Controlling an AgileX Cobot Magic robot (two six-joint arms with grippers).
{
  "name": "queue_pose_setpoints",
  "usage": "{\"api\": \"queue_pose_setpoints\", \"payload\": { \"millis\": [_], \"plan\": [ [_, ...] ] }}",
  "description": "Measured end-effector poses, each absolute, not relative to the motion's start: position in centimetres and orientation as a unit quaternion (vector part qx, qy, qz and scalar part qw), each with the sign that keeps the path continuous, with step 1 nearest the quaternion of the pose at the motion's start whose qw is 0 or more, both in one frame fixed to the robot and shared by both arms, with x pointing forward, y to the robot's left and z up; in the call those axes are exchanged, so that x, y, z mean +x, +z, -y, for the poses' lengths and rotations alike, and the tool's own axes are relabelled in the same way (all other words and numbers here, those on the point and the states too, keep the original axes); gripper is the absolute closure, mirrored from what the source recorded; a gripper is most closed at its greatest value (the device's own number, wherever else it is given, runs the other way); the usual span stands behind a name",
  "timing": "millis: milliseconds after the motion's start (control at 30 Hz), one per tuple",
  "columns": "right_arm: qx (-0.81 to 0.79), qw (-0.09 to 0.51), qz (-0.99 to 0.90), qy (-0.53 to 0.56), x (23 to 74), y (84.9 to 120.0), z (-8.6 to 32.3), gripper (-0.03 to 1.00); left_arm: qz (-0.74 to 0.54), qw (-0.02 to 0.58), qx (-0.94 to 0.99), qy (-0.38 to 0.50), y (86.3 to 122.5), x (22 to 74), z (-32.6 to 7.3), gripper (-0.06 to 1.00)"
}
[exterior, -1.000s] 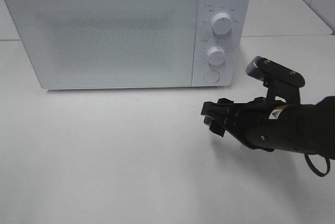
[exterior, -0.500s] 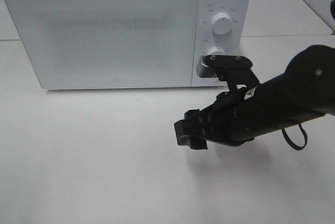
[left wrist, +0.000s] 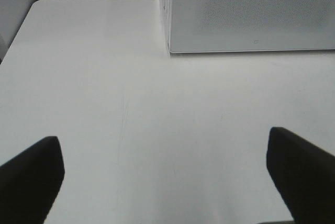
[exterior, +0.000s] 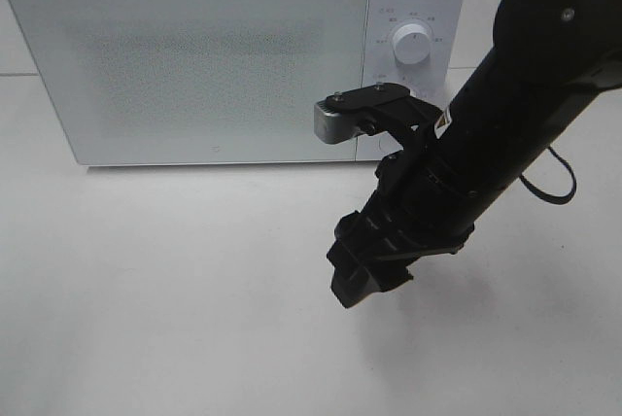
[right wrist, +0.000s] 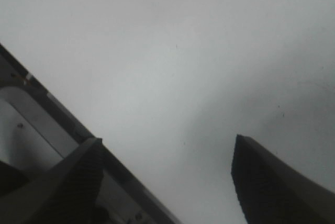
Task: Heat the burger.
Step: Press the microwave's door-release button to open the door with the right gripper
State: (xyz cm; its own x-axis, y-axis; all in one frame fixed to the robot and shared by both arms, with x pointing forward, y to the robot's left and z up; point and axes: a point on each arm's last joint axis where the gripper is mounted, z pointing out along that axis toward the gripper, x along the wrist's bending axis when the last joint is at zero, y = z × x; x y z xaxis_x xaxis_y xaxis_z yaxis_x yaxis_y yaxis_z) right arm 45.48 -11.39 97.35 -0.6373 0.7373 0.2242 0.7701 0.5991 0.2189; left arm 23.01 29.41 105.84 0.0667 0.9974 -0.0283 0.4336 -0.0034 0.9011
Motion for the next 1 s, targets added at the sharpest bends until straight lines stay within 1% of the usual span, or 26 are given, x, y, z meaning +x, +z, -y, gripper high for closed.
{"api": "queue_pose_setpoints", "payload": {
  "millis": [133, 233, 300, 400, 467, 500, 567, 600, 633, 667, 700, 733, 767, 800, 900, 967, 1000],
  "plan": [
    [-0.405, 0.083, 0.907, -0.082, 44.9, 98.2, 12.0, 0.31, -0.584, 0.397, 0.613, 0.355, 105.8, 23.0, -29.4, -0.03],
    [-0.402, 0.09, 0.909, -0.067, 44.7, 98.2, 12.1, 0.31, -0.584, 0.397, 0.613, 0.355, 105.8, 23.0, -29.4, -0.03],
    [-0.4, 0.114, 0.909, -0.021, 44.0, 98.4, 12.7, 0.32, -0.584, 0.397, 0.613, 0.355, 105.8, 23.0, -29.4, -0.03],
    [-0.404, 0.13, 0.905, 0.005, 43.5, 98.6, 13.0, 0.32, -0.584, 0.397, 0.613, 0.355, 105.8, 23.0, -29.4, -0.03],
    [-0.406, 0.128, 0.905, 0.006, 43.4, 98.8, 13.1, 0.32, -0.584, 0.397, 0.613, 0.355, 105.8, 23.0, -29.4, -0.03],
    [-0.409, 0.115, 0.905, -0.005, 43.2, 99.7, 13.4, 0.32, -0.584, 0.397, 0.613, 0.355, 105.8, 23.0, -29.4, -0.03],
    [-0.41, 0.105, 0.906, -0.016, 43.0, 100.3, 13.6, 0.33, -0.584, 0.397, 0.613, 0.355, 105.8, 23.0, -29.4, -0.03],
    [-0.41, 0.08, 0.908, -0.044, 42.7, 101.7, 14.0, 0.33, -0.584, 0.397, 0.613, 0.355, 105.8, 23.0, -29.4, -0.03],
    [-0.41, 0.08, 0.908, -0.044, 42.7, 101.7, 14.0, 0.33, -0.584, 0.397, 0.613, 0.355, 105.8, 23.0, -29.4, -0.03],
    [-0.41, 0.064, 0.908, -0.06, 42.5, 102.5, 14.3, 0.33, -0.584, 0.397, 0.613, 0.355, 105.8, 23.0, -29.4, -0.03],
    [-0.415, 0.028, 0.905, -0.089, 42.3, 103.9, 14.9, 0.33, -0.584, 0.397, 0.613, 0.355, 105.8, 23.0, -29.4, -0.03],
    [-0.415, 0.028, 0.905, -0.089, 42.3, 103.9, 14.9, 0.33, -0.584, 0.397, 0.613, 0.355, 105.8, 23.0, -29.4, -0.03],
    [-0.421, 0.013, 0.901, -0.101, 42.1, 104.5, 15.1, 0.33, -0.584, 0.397, 0.613, 0.355, 105.8, 23.0, -29.4, -0.03],
    [-0.432, -0.018, 0.893, -0.124, 41.7, 105.8, 15.8, 0.33, -0.584, 0.397, 0.613, 0.355, 105.8, 23.0, -29.4, -0.03],
    [-0.438, -0.034, 0.889, -0.131, 41.5, 106.4, 16.2, 0.33, -0.584, 0.397, 0.613, 0.355, 105.8, 23.0, -29.4, -0.03],
    [-0.459, -0.077, 0.872, -0.15, 40.8, 107.8, 17.5, 0.33, -0.584, 0.397, 0.613, 0.355, 105.8, 23.0, -29.4, -0.03],
    [-0.459, -0.077, 0.872, -0.15, 40.8, 107.8, 17.5, 0.33, -0.584, 0.397, 0.613, 0.355, 105.8, 23.0, -29.4, -0.03]
  ]
}}
